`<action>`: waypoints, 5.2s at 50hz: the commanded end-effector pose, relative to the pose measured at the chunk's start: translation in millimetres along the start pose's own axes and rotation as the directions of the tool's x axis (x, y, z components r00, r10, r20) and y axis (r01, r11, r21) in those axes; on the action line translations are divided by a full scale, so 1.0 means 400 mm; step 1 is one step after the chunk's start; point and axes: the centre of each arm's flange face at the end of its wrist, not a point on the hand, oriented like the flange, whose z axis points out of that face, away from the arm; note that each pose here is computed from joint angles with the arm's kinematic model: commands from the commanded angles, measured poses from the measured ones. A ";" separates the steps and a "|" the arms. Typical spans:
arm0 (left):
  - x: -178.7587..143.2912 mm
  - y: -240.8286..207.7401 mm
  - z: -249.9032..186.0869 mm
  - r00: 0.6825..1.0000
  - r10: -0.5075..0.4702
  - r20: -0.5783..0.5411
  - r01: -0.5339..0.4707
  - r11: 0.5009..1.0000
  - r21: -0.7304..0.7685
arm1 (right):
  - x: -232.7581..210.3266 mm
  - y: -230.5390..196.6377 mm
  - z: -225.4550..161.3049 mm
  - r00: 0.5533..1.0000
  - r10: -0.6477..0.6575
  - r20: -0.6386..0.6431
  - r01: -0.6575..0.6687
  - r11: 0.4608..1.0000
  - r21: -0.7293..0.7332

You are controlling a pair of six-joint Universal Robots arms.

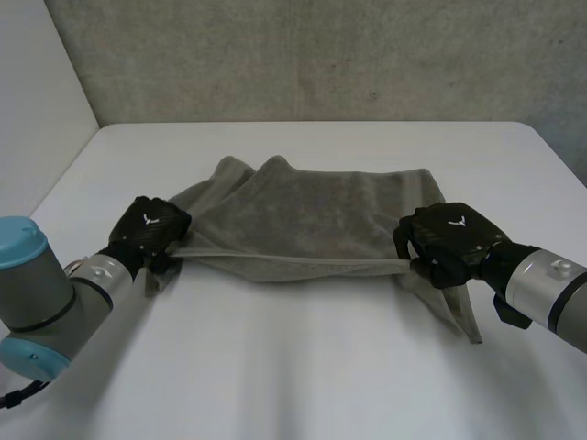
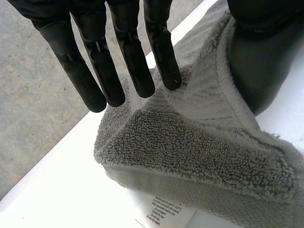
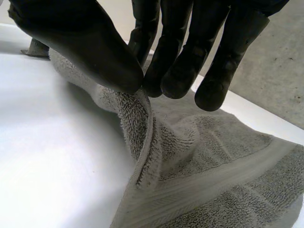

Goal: Fold the towel.

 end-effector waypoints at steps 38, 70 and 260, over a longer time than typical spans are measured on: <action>-0.198 -0.082 -0.025 0.959 -0.187 0.215 0.168 0.980 0.105 | 0.003 0.116 0.058 0.976 0.210 -0.051 -0.214 0.972 -0.094; -0.238 -0.071 -0.030 0.930 -0.244 0.275 0.224 0.969 0.103 | -0.027 0.158 0.039 0.999 0.029 -0.046 -0.042 0.951 -0.308; -0.038 -0.213 -0.313 0.991 -0.123 0.057 0.126 0.991 -0.052 | 0.177 -0.049 -0.227 0.996 -0.074 -0.051 0.058 0.960 -0.274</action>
